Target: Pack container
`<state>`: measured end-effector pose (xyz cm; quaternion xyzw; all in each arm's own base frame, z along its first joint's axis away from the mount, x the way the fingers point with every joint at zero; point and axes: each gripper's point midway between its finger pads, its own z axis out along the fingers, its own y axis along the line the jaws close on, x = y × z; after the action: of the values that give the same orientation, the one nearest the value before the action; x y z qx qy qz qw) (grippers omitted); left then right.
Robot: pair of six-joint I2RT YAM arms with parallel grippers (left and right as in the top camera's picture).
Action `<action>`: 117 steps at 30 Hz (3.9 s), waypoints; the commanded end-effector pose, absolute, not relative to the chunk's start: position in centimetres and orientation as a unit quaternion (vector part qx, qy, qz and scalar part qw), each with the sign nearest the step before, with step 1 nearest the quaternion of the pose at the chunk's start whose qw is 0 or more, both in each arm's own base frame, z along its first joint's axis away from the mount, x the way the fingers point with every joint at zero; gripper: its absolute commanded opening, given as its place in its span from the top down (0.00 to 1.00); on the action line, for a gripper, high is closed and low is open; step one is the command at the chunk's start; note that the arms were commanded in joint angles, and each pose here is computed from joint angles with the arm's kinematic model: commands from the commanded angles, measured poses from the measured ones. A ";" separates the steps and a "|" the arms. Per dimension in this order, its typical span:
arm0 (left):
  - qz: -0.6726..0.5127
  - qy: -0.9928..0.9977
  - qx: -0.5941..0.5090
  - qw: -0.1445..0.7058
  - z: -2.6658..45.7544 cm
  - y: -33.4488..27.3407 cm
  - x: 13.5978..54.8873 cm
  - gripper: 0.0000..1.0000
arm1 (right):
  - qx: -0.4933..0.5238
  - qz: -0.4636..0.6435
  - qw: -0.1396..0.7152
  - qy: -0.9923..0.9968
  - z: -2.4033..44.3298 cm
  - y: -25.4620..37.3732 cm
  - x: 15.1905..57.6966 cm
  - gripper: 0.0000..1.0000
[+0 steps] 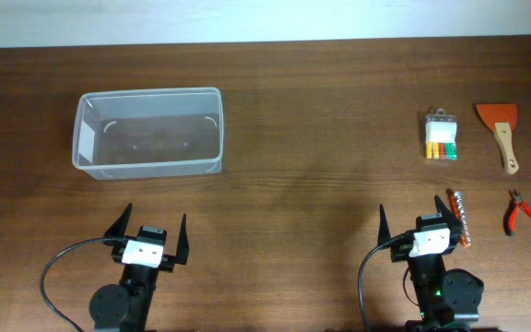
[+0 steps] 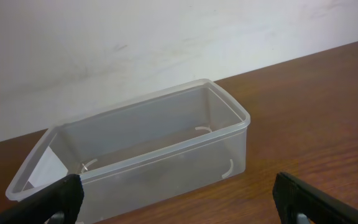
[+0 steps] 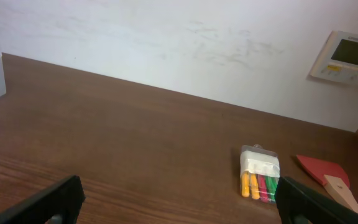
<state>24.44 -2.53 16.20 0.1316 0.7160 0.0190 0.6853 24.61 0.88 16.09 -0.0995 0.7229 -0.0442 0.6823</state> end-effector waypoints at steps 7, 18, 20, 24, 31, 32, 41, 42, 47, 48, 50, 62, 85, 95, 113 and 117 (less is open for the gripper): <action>0.019 0.718 0.125 0.685 16.1 -2.3 24.4 0.01 | -0.099 -0.041 0.681 0.724 15.8 0.9 24.6 0.01; 0.019 0.718 0.125 0.684 16.0 -2.3 24.4 0.01 | -0.147 0.008 0.700 0.699 17.0 3.3 24.3 0.01; 0.019 0.718 0.125 0.685 16.1 -2.3 24.4 0.01 | -0.192 0.048 0.714 0.672 18.1 5.4 23.7 0.01; 0.019 0.718 0.125 0.685 16.0 -2.3 24.4 0.01 | -0.197 0.170 0.708 0.657 19.4 8.2 22.3 0.01; 0.019 0.718 0.125 0.685 16.1 -2.3 24.4 0.01 | -0.203 0.166 0.722 0.640 23.9 8.3 21.6 0.01; 0.019 0.718 0.125 0.685 16.1 -2.3 24.4 0.01 | -0.197 0.155 0.725 0.641 25.0 8.0 21.7 0.01; 0.019 0.718 0.125 0.685 16.0 -2.3 24.4 0.01 | -0.141 0.103 0.578 0.797 30.4 5.0 27.6 0.01; 0.019 0.718 0.125 0.685 16.1 -2.3 24.4 0.01 | -0.136 0.110 0.549 0.817 30.8 4.9 28.3 0.01; 0.019 0.718 0.125 0.685 16.1 -2.3 24.4 0.01 | -0.111 0.144 0.433 0.883 31.5 5.1 30.4 0.01; 0.019 0.718 0.125 0.685 16.1 -2.3 24.4 0.01 | -0.102 0.161 0.417 0.889 31.5 5.4 30.8 0.01; 0.019 0.718 0.125 0.685 16.0 -2.3 24.4 0.01 | -0.101 0.201 0.392 0.892 31.5 6.4 31.8 0.01; 0.019 0.718 0.125 0.685 16.0 -2.3 24.4 0.01 | -0.136 0.103 0.269 0.948 25.7 13.3 33.6 0.01; -0.040 0.674 0.130 0.726 19.5 -4.0 24.0 0.01 | -0.202 0.158 0.239 0.937 27.3 21.4 30.9 0.01; 0.060 0.773 0.056 0.629 23.1 0.9 21.9 0.01 | -0.205 0.154 0.251 0.933 27.5 21.5 31.4 0.01; -0.010 0.909 0.055 0.412 32.7 4.3 33.1 0.01 | -0.177 0.198 0.289 0.920 28.6 23.9 33.7 0.01; -0.048 0.946 0.029 0.320 30.6 5.6 34.8 0.01 | -0.162 0.191 0.269 0.930 27.1 24.7 34.7 0.01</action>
<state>33.18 4.96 30.93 0.0344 0.9377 -0.0282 0.3446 34.03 23.65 28.08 -0.1785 0.9226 0.1880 0.2855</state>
